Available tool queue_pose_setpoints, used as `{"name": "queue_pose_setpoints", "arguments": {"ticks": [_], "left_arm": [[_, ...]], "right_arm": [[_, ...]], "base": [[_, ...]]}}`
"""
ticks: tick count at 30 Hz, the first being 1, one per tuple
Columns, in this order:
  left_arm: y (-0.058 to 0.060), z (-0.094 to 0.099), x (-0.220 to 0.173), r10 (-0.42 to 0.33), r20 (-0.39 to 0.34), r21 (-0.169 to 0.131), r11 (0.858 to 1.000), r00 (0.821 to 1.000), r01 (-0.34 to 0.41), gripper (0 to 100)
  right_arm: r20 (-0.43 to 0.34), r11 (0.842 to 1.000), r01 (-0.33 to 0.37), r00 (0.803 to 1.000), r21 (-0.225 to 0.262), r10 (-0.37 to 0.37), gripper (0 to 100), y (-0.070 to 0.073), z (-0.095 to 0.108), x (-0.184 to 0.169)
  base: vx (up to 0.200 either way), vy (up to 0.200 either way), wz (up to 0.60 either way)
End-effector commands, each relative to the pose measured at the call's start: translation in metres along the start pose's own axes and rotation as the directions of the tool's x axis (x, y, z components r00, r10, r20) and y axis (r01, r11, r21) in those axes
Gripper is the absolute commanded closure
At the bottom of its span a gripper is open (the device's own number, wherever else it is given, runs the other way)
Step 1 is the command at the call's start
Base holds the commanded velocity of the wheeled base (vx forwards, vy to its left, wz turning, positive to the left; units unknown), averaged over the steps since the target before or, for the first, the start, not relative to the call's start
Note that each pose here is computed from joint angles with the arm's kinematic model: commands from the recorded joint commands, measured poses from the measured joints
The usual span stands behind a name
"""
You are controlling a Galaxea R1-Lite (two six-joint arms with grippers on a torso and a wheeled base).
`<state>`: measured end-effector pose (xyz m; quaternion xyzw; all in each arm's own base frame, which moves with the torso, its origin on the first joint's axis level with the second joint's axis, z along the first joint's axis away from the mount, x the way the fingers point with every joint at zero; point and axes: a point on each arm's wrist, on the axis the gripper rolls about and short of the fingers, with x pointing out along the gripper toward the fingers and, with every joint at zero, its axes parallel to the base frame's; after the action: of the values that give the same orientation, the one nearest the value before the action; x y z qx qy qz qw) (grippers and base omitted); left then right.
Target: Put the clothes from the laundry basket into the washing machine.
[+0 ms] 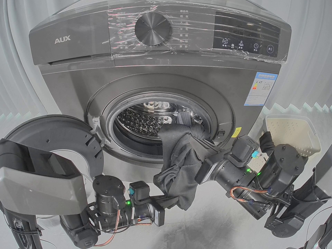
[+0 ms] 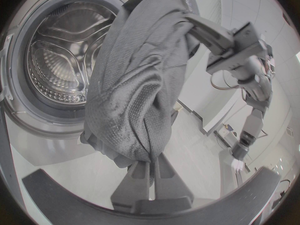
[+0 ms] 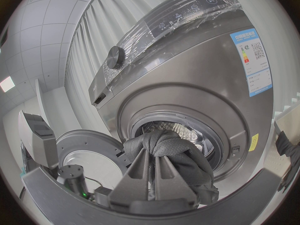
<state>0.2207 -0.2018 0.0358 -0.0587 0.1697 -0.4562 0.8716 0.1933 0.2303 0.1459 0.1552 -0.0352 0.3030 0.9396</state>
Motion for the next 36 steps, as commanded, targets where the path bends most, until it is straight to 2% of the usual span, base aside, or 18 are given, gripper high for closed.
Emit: {"name": "queue_pose_setpoints", "arguments": {"ticks": [1,3,8,9,12,15,17,21,26,30,33,36], "left_arm": [[-0.017,0.001,-0.026,-0.032,-0.025,0.044,0.999,0.999,0.033,100],[-0.018,0.001,-0.026,-0.035,-0.025,0.044,0.998,0.999,0.036,100],[-0.02,0.015,-0.031,-0.039,0.03,0.058,0.998,0.999,0.037,100],[-0.02,0.021,-0.035,-0.035,0.057,0.063,0.997,0.998,0.032,100],[-0.014,0.033,-0.046,-0.005,0.107,0.062,0.998,0.994,-0.002,100],[-0.001,0.051,-0.053,0.037,0.186,0.048,0.998,0.982,-0.047,100],[0.007,0.06,-0.05,0.06,0.226,0.052,0.996,0.972,-0.074,100],[0.012,0.067,-0.044,0.076,0.258,0.052,0.994,0.963,-0.092,100],[0.011,0.075,-0.043,0.102,0.297,0.055,0.991,0.95,-0.124,100],[0.009,0.081,-0.045,0.097,0.32,0.065,0.99,0.942,-0.124,100],[0.006,0.091,-0.049,0.089,0.361,0.074,0.99,0.928,-0.124,100],[0.004,0.097,-0.05,0.085,0.383,0.073,0.99,0.92,-0.123,100]], "right_arm": [[-0.037,1.0,0.006,0.999,-0.001,-0.006,0,-0.005,-0.008,-0.001],[-0.044,1.0,0.008,0.999,-0.003,-0.008,0,-0.006,-0.01,-0.003],[-0.076,1.0,0.014,0.997,-0.009,-0.015,0,-0.009,-0.015,-0.009],[-0.103,1.0,0.02,0.994,-0.019,-0.022,0,-0.011,-0.019,-0.015],[-0.131,0.999,0.021,0.991,-0.029,-0.025,0,-0.013,-0.023,-0.021],[-0.134,0.999,0.034,0.99,-0.036,-0.038,0,-0.017,-0.022,-0.023],[-0.14,0.997,0.057,0.988,-0.044,-0.062,0,-0.023,-0.021,-0.026],[-0.179,0.993,0.096,0.978,-0.068,-0.107,0,-0.036,-0.026,-0.035],[-0.236,0.989,0.114,0.963,-0.091,-0.132,0,-0.042,-0.035,-0.047],[-0.259,0.989,0.115,0.956,-0.095,-0.136,0,-0.044,-0.038,-0.052],[-0.305,0.987,0.125,0.94,-0.105,-0.152,0,-0.048,-0.046,-0.06],[-0.321,0.986,0.123,0.935,-0.108,-0.152,0,-0.048,-0.049,-0.061]], "base": [[0.0,0.0,0.0],[0.0,0.0,0.0],[0.0,0.0,0.0],[0.0,0.0,0.0],[0.0,0.0,0.0],[0.0,0.0,0.0],[0.0,0.0,0.0],[0.0,0.0,0.0],[0.0,0.0,0.0],[0.0,0.0,0.0],[0.0,0.0,0.0],[0.0,0.0,0.0]]}}
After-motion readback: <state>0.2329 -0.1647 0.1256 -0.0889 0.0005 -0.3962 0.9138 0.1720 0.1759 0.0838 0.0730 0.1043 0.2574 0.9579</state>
